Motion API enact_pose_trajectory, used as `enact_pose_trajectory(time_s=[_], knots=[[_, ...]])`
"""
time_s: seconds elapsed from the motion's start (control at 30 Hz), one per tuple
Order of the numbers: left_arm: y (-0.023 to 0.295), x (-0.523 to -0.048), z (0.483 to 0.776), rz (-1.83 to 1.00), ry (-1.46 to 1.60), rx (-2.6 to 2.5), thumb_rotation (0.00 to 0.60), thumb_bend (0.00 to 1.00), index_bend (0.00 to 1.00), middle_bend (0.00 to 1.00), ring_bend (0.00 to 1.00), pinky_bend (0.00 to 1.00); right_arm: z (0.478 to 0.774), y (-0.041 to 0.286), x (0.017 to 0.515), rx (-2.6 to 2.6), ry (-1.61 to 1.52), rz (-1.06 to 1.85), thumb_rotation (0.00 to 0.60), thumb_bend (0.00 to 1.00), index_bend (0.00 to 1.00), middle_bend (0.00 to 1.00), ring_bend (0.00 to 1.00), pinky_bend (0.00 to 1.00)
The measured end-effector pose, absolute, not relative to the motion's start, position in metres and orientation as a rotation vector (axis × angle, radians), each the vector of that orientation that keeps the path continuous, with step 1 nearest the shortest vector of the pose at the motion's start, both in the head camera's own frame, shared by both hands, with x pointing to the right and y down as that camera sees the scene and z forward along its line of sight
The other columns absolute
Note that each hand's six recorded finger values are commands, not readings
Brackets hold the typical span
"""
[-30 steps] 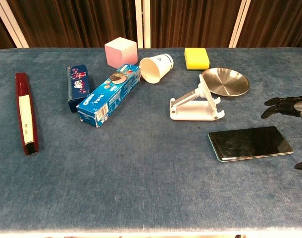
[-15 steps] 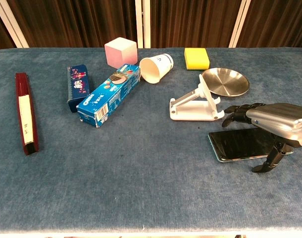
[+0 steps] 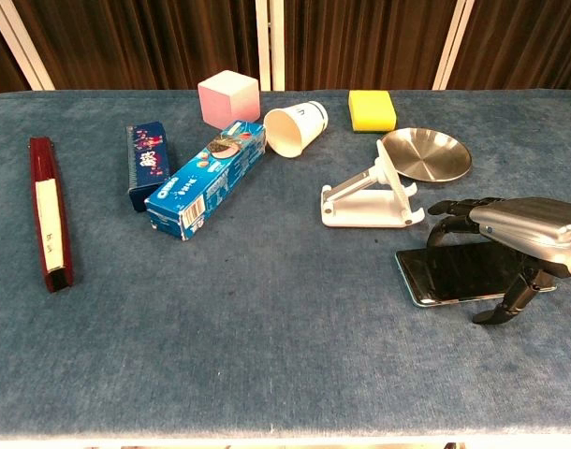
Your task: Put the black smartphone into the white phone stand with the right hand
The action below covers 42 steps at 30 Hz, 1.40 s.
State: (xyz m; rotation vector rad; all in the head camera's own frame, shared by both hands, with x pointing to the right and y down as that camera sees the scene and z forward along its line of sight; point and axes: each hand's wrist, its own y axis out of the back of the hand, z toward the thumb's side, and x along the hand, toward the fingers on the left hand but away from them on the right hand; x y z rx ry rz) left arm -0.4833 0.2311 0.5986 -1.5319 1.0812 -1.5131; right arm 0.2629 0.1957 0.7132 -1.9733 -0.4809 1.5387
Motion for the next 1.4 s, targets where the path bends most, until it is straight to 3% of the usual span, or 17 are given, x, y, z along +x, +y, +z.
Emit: enact_pose_trajectory(time_s=[0.07,0.2,0.57,0.83,1.0,1.2,1.4], knots=[[0.231,-0.483,0.599,-1.514,1.083,-1.533,0.6,0.06,0.13,0.16,0.05,0.0,0.713,0.195,0.265,-1.989,-0.511,1.542,0.6,0.34,0.53,0.02,0.0,0.05],[0.232,-0.482,0.6,-1.517,1.077,-1.538,0.6,0.06,0.13,0.16,0.05,0.0,0.712,0.195,0.269,-2.034,-0.581,1.538,0.6,0.36,0.6,0.15,0.0,0.05],[0.232,-0.48,0.6,-1.513,1.072,-1.538,0.6,0.06,0.13,0.16,0.05,0.0,0.709,0.192,0.286,-2.052,-0.677,1.494,0.6,0.36,0.64,0.21,0.02,0.08],[0.232,-0.479,0.601,-1.518,1.07,-1.541,0.6,0.06,0.13,0.16,0.05,0.0,0.707,0.191,0.288,-2.081,-0.737,1.444,0.6,0.41,0.66,0.43,0.24,0.14],[0.231,-0.478,0.602,-1.517,1.064,-1.545,0.6,0.06,0.13,0.16,0.05,0.0,0.712,0.19,0.289,-2.118,-0.734,1.414,0.6,0.47,0.67,0.52,0.4,0.27],[0.231,-0.479,0.6,-1.521,1.062,-1.538,0.6,0.06,0.13,0.16,0.05,0.0,0.716,0.186,0.288,-2.133,-0.69,1.346,0.6,0.49,0.69,0.53,0.43,0.49],[0.231,-0.48,0.6,-1.526,1.063,-1.539,0.6,0.06,0.13,0.16,0.05,0.0,0.706,0.176,0.291,-2.115,-0.684,1.309,0.6,0.49,0.69,0.53,0.43,0.5]])
